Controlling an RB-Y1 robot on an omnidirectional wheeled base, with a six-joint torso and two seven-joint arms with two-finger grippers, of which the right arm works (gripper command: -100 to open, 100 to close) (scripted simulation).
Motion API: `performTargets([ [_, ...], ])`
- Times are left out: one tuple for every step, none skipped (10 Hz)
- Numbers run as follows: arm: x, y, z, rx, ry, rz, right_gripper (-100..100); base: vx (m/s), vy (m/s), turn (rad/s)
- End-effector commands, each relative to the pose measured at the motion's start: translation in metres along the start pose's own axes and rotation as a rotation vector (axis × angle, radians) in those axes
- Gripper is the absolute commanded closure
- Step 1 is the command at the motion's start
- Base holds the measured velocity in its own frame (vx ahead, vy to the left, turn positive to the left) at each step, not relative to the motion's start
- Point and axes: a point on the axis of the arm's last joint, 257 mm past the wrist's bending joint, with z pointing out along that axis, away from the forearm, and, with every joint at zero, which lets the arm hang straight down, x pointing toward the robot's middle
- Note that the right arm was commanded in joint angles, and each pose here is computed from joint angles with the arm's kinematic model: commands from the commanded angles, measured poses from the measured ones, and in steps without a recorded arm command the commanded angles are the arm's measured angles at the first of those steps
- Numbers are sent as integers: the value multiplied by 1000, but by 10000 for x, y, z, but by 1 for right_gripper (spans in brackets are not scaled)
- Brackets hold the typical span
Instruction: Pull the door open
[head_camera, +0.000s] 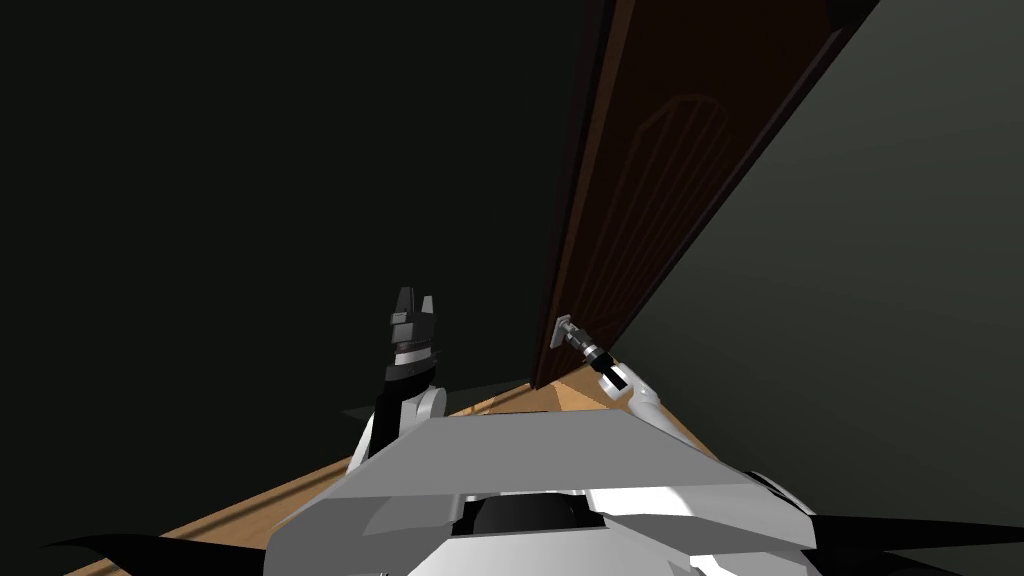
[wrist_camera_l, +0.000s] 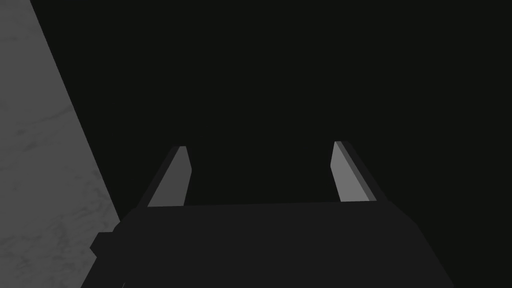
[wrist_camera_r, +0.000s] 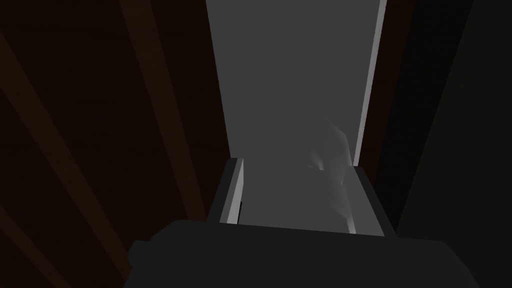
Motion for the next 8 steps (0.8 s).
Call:
performTargets([
  [-41,9,23,5,-19,67,100,-79,-94,135],
  [-53,7,30,8,-25,89,100,-83,-71,91],
  [-70,5,39,11,-33,119,100,-62,-54,57],
  [-87,2,49,15,-41,151,100,-67,-50,71],
  [-103,-1,58,19,-49,183,100,-88,-60,88],
  [-120,-4,68,23,-57,215,100,-84,-75,93],
  [-136,-8,77,26,-65,248,100,-74,-67,94],
  [-155,-12,88,31,-75,288,100,-65,-54,90],
])
